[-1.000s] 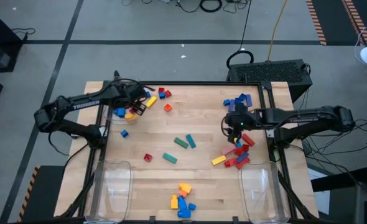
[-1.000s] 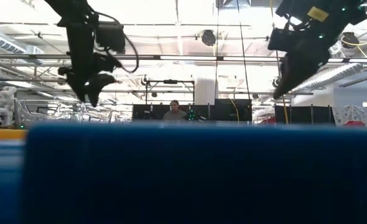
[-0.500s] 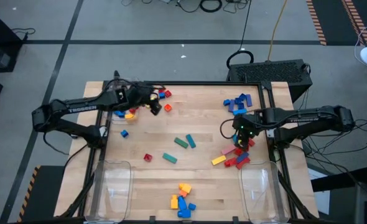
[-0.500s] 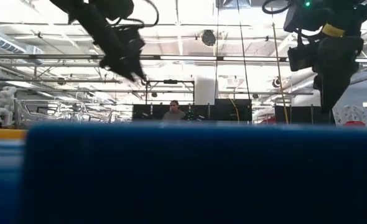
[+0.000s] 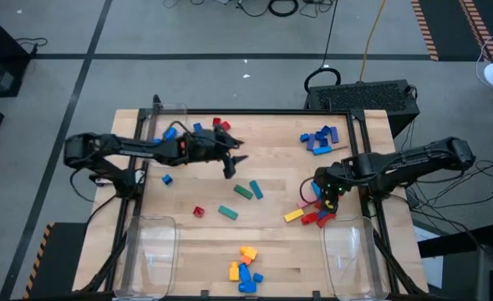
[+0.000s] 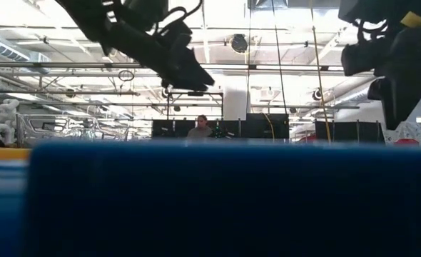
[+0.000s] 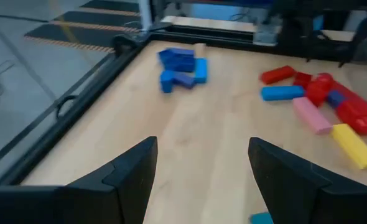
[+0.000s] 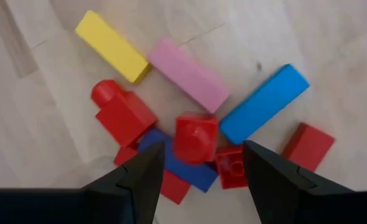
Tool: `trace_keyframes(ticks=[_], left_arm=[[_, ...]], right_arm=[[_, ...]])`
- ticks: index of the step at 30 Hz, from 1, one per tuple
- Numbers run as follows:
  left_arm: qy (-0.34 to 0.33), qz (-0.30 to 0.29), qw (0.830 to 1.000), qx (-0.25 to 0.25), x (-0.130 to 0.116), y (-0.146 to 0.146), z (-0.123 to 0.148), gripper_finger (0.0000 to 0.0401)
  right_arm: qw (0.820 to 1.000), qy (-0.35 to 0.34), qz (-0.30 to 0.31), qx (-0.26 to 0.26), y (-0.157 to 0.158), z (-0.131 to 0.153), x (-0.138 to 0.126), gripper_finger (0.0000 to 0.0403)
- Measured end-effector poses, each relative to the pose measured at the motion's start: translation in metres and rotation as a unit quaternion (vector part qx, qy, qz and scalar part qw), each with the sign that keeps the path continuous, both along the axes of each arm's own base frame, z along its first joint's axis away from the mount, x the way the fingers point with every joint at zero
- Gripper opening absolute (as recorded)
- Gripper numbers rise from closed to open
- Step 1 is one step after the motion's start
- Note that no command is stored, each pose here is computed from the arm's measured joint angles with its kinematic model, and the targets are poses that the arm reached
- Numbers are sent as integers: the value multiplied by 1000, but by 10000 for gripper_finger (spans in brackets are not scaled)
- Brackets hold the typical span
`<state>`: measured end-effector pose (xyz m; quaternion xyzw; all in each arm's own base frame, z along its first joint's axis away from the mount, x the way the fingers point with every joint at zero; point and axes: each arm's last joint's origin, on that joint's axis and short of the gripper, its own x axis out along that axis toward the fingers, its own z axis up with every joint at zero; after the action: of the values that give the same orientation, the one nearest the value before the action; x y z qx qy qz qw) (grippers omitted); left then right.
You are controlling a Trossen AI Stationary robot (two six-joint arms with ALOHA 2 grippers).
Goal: Sort blocks by size
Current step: Put the red one stud game piece into the top left transparent bin
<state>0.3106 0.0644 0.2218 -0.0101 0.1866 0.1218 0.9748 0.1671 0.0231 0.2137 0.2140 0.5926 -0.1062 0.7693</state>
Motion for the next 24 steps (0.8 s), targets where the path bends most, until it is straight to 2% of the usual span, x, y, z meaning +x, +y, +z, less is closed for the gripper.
trace_keyframes(ticks=[6,11,20,24], left_arm=[[-13,-25,1000,-1,21,-7,-26,254],[-11,-30,999,-2,29,-9,-41,254],[-14,-41,999,-2,31,-16,-42,254],[-9,-46,999,-3,31,-20,-43,254]], right_arm=[[1000,12,16,-1,12,-8,8,201],[998,60,17,-23,14,-23,15,201],[993,107,22,-52,15,-43,25,199],[992,108,34,-50,16,-46,29,176]])
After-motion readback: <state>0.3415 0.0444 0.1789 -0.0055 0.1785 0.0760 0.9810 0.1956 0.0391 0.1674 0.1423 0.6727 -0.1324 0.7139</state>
